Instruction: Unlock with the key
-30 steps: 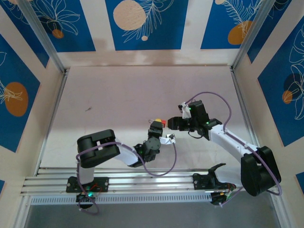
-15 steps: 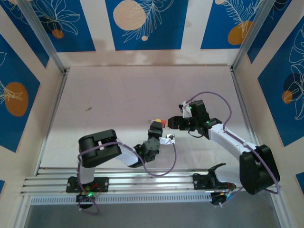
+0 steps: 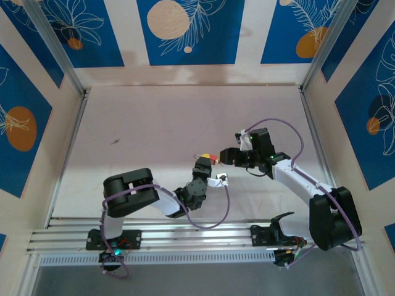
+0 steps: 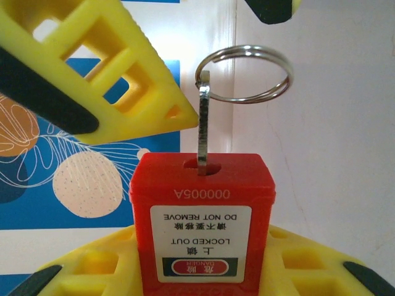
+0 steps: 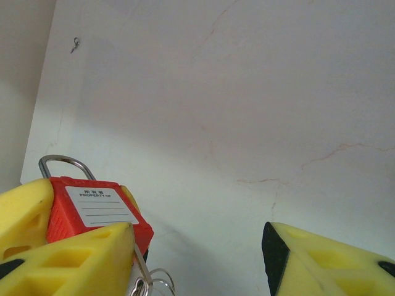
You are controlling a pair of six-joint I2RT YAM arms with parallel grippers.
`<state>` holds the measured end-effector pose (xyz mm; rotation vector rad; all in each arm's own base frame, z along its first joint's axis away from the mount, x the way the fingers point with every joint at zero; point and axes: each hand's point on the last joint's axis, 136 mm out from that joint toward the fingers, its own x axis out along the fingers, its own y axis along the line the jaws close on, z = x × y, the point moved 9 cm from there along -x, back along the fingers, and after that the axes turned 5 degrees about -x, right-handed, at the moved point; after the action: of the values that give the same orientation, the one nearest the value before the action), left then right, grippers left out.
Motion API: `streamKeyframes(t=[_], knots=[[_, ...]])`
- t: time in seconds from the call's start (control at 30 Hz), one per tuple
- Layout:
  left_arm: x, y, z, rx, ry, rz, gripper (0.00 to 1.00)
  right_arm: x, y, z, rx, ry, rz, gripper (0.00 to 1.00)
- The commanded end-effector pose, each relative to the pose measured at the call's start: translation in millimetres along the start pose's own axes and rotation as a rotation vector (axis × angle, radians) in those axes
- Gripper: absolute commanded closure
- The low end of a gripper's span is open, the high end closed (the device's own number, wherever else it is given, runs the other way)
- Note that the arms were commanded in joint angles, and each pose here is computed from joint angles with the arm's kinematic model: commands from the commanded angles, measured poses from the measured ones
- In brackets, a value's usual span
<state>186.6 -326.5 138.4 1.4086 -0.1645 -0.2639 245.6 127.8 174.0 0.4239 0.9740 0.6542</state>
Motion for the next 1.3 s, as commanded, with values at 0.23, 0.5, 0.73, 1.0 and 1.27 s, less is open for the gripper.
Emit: streamKeyframes(t=[0.23,0.5,0.73,1.0,1.27], knots=[[-2,15,5,-0.078,-0.022,0.068,1.0,-9,10,11,-0.004,-0.023,0.03,0.42],[-4,21,4,-0.089,-0.023,0.089,1.0,-24,10,18,0.055,-0.081,0.126,0.37],[-3,24,6,-0.092,-0.025,0.096,1.0,-30,-2,18,0.185,-0.074,0.304,0.23],[6,23,13,-0.081,-0.038,0.102,1.0,-19,-10,11,0.298,-0.018,0.436,0.15],[12,24,22,-0.085,-0.046,0.111,1.0,-1,-6,4,0.338,0.043,0.498,0.17]])
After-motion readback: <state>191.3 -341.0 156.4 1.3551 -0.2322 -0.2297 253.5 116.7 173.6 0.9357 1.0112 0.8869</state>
